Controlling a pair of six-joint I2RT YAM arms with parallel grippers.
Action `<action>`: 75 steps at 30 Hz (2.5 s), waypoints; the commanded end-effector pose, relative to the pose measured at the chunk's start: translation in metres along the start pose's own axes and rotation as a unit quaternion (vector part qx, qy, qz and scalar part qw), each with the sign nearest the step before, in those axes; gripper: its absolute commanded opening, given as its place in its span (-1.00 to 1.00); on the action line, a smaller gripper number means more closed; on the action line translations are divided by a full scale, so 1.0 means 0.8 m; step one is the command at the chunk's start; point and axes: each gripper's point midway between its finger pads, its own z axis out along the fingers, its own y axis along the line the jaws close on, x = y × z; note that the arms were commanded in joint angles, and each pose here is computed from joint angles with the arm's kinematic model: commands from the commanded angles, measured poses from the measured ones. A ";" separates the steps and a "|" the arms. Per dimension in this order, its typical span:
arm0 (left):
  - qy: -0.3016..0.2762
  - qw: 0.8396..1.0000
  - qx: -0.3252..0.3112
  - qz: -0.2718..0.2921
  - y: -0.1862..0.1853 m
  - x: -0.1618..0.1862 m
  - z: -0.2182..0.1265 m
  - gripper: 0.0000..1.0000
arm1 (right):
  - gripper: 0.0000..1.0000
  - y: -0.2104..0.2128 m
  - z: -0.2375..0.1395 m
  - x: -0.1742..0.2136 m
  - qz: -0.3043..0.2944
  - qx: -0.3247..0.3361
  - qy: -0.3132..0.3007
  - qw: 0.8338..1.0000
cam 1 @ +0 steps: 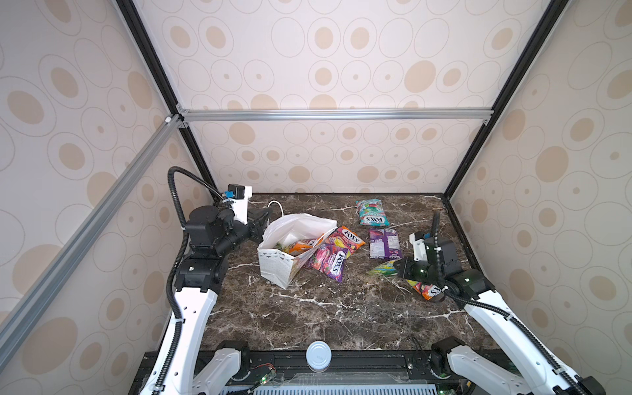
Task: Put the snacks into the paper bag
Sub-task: 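Lift the green spring tea packet with the right gripper toward the bag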
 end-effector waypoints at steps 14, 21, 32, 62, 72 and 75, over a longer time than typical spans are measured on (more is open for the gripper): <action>-0.030 0.999 0.010 0.014 -0.010 -0.023 -0.012 -1.00 | -1.00 0.052 -0.042 -0.060 -0.053 -0.040 -0.046 0.997; -0.031 0.999 0.010 0.014 -0.011 -0.023 -0.012 -1.00 | -1.00 0.087 -0.051 -0.083 -0.086 -0.057 -0.060 0.993; -0.027 1.000 0.012 0.011 -0.009 -0.021 -0.009 -1.00 | -1.00 0.151 -0.070 -0.131 -0.137 -0.089 -0.095 0.982; -0.028 0.999 0.012 0.012 -0.010 -0.021 -0.010 -1.00 | -1.00 0.259 -0.092 -0.220 -0.221 -0.107 -0.113 0.963; -0.034 0.999 0.016 0.014 -0.014 -0.025 -0.014 -1.00 | -1.00 0.331 -0.096 -0.236 -0.257 -0.152 -0.118 0.947; -0.033 0.999 0.016 0.014 -0.014 -0.025 -0.013 -1.00 | -1.00 0.348 -0.092 -0.232 -0.271 -0.164 -0.117 0.941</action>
